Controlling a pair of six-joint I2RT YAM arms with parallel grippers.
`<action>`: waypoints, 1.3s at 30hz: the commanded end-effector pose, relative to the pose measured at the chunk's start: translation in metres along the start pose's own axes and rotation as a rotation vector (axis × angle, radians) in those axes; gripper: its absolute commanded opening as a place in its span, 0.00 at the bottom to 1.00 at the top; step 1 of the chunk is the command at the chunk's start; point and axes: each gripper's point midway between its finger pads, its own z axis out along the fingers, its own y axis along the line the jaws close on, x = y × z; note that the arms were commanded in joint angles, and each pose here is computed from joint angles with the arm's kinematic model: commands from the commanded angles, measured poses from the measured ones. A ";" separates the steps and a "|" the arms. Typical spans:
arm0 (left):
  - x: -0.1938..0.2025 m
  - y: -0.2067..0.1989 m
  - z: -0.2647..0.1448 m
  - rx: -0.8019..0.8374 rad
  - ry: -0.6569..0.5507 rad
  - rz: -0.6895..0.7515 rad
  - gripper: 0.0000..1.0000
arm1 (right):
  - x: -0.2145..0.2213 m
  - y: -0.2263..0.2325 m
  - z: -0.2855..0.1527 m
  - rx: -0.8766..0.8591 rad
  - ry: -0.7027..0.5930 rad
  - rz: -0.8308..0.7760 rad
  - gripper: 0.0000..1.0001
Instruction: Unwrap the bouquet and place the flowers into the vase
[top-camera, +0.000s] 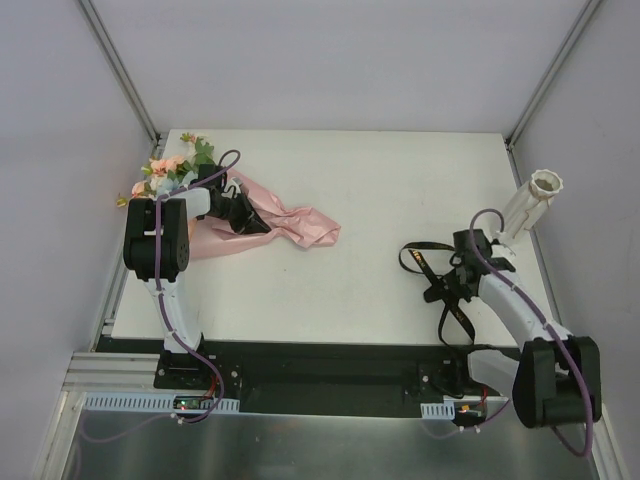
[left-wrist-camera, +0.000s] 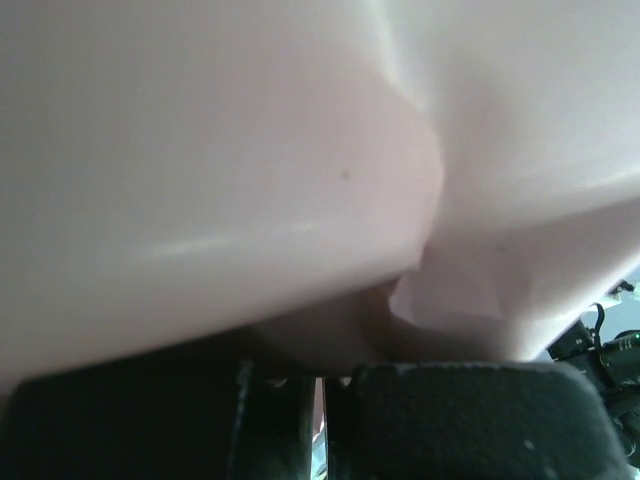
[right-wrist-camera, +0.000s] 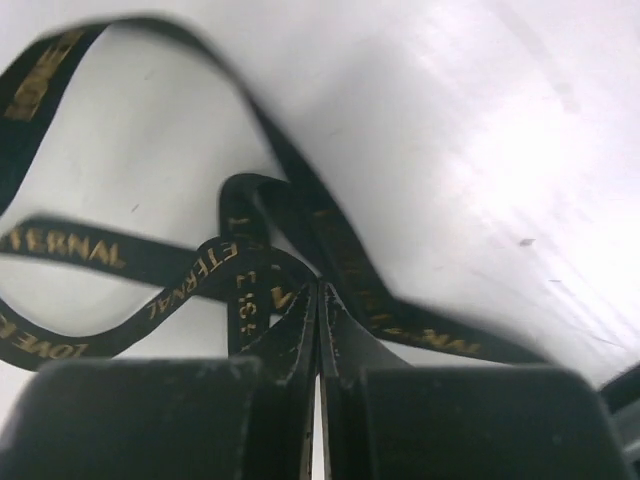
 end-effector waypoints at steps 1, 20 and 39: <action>0.005 -0.008 -0.005 0.014 0.011 -0.007 0.00 | -0.018 -0.040 -0.004 0.090 -0.065 0.138 0.01; 0.004 -0.059 -0.050 0.071 -0.122 0.210 0.41 | -0.036 0.047 -0.092 -0.390 -0.313 -0.435 0.76; 0.013 -0.101 -0.130 0.016 -0.434 0.569 0.70 | 0.152 0.295 -0.117 -0.745 -0.167 -0.943 0.75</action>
